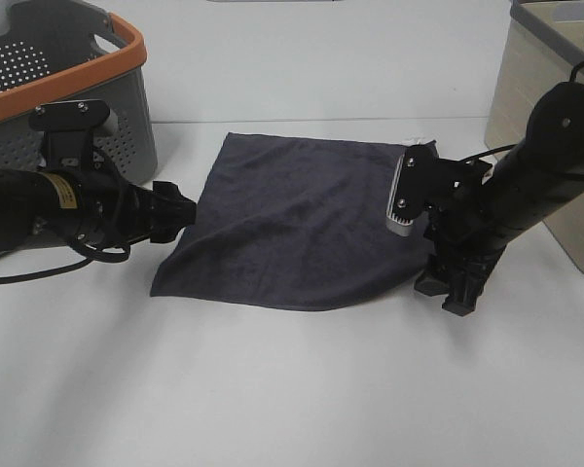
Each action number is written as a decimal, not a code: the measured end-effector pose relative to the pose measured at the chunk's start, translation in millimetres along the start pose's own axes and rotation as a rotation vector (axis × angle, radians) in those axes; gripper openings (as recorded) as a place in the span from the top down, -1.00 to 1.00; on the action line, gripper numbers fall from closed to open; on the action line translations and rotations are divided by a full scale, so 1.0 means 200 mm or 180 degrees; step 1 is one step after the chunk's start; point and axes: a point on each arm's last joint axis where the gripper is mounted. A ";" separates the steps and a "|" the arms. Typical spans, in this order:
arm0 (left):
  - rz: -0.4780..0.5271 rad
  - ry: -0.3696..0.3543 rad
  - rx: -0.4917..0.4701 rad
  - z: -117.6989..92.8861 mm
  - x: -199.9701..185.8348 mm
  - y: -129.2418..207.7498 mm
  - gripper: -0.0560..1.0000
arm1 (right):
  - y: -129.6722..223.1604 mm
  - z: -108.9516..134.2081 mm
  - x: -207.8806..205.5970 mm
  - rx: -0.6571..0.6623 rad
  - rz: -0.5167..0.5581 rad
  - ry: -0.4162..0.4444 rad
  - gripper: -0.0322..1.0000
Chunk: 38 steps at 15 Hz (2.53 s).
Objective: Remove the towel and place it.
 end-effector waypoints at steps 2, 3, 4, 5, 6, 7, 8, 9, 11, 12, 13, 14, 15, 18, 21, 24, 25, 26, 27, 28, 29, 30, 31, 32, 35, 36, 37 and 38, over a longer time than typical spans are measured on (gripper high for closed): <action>0.0102 -0.0046 -0.0041 0.01 0.00 0.01 -0.41 | -0.01 0.00 -0.08 0.0005 -0.0025 -0.0039 -0.36; 0.0124 -0.0057 -0.0089 0.01 0.00 0.02 -0.41 | -0.02 0.00 -0.11 0.0050 -0.0036 -0.0051 -0.36; 0.0166 -0.0081 -0.0146 0.00 -0.01 0.01 -0.41 | -0.02 0.00 -0.14 0.0154 -0.0058 -0.0028 -0.37; 0.0188 -0.0094 -0.0161 0.00 -0.02 0.00 -0.41 | -0.03 -0.01 -0.16 0.0246 -0.0077 -0.0003 -0.37; 0.0248 -0.0131 -0.0175 -0.01 -0.02 -0.04 -0.41 | -0.03 -0.01 -0.19 0.0475 -0.0120 0.0054 -0.37; 0.0350 -0.0185 -0.0155 -0.03 -0.02 -0.08 -0.41 | -0.05 -0.03 -0.23 0.0741 -0.0176 0.0120 -0.37; 0.0538 -0.0296 -0.0043 -0.07 -0.02 -0.21 -0.41 | -0.09 -0.10 -0.31 0.1329 -0.0319 0.0250 -0.37; 0.0616 -0.0343 0.0038 -0.09 -0.03 -0.28 -0.41 | -0.11 -0.13 -0.34 0.1604 -0.0381 0.0277 -0.37; 0.0686 -0.0395 0.0186 -0.15 -0.06 -0.44 -0.41 | -0.17 -0.21 -0.41 0.2161 -0.0440 0.0243 -0.37; 0.0671 -0.0410 0.0231 -0.18 -0.08 -0.52 -0.41 | -0.19 -0.25 -0.46 0.2331 -0.0459 0.0258 -0.37; 0.0622 -0.0414 0.0262 -0.21 -0.11 -0.61 -0.41 | -0.21 -0.29 -0.51 0.2490 -0.0464 0.0265 -0.37; 0.0560 -0.0417 0.0285 -0.24 -0.14 -0.70 -0.41 | -0.24 -0.33 -0.56 0.2615 -0.0472 0.0280 -0.37; 0.0529 -0.0439 0.0278 -0.26 -0.18 -0.77 -0.41 | -0.27 -0.38 -0.63 0.2721 -0.0514 0.0309 -0.37; 0.0425 -0.0621 0.0101 -0.20 -0.32 -1.01 -0.42 | -0.35 -0.50 -0.79 0.2738 -0.0400 0.0230 -0.37; 0.0570 -0.0942 -0.0025 -0.04 -0.46 -1.14 -0.42 | -0.38 -0.58 -0.86 0.2607 -0.0205 0.0242 -0.37; 0.0817 -0.1287 -0.0140 0.13 -0.59 -1.19 -0.42 | -0.33 -0.69 -0.94 0.2697 -0.0014 0.0290 -0.37; 0.0844 -0.1346 -0.0157 0.15 -0.60 -1.20 -0.42 | -0.30 -0.71 -0.95 0.2747 -0.0007 0.0319 -0.37; 0.0856 -0.1443 -0.0181 0.20 -0.63 -1.21 -0.42 | -0.24 -0.74 -0.96 0.2852 0.0028 0.0362 -0.37; 0.0844 -0.1512 -0.0163 0.24 -0.66 -1.22 -0.42 | -0.16 -0.77 -0.97 0.2982 0.0077 0.0409 -0.37; 0.0846 -0.1555 -0.0166 0.29 -0.68 -1.23 -0.42 | -0.09 -0.80 -0.98 0.3107 0.0116 0.0458 -0.37; 0.0847 -0.1603 -0.0186 0.33 -0.69 -1.23 -0.42 | -0.04 -0.81 -0.99 0.3192 0.0150 0.0497 -0.37; 0.0843 -0.1645 -0.0218 0.37 -0.71 -1.24 -0.42 | -0.01 -0.82 -0.99 0.3214 0.0196 0.0540 -0.37; 0.0834 -0.1698 -0.0266 0.43 -0.73 -1.24 -0.42 | -0.01 -0.82 -1.00 0.3215 0.0203 0.0558 -0.36; 0.0818 -0.1728 -0.0343 0.47 -0.76 -1.24 -0.42 | -0.01 -0.82 -1.01 0.3218 0.0180 0.0558 -0.36; 0.0781 -0.1646 -0.0539 0.51 -0.91 -1.19 -0.42 | -0.01 -0.77 -1.11 0.3211 0.0097 0.0635 -0.36; 0.0778 -0.1619 -0.0512 0.49 -0.97 -1.16 -0.42 | -0.02 -0.76 -1.15 0.3240 0.0045 0.0681 -0.36; 0.0807 -0.1602 -0.0483 0.47 -1.01 -1.12 -0.42 | -0.02 -0.74 -1.19 0.3254 0.0008 0.0712 -0.36; 0.0792 -0.1584 -0.0453 0.43 -1.09 -1.02 -0.43 | -0.01 -0.68 -1.25 0.3255 -0.0027 0.0723 -0.36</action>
Point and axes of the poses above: a point on each arm's last joint axis where the gripper is mounted, x pointing out along that axis toward the gripper, z along the wrist's bending axis when the last joint is at zero, y = z × x, and after that the axes turned 5 degrees about -x, right-handed
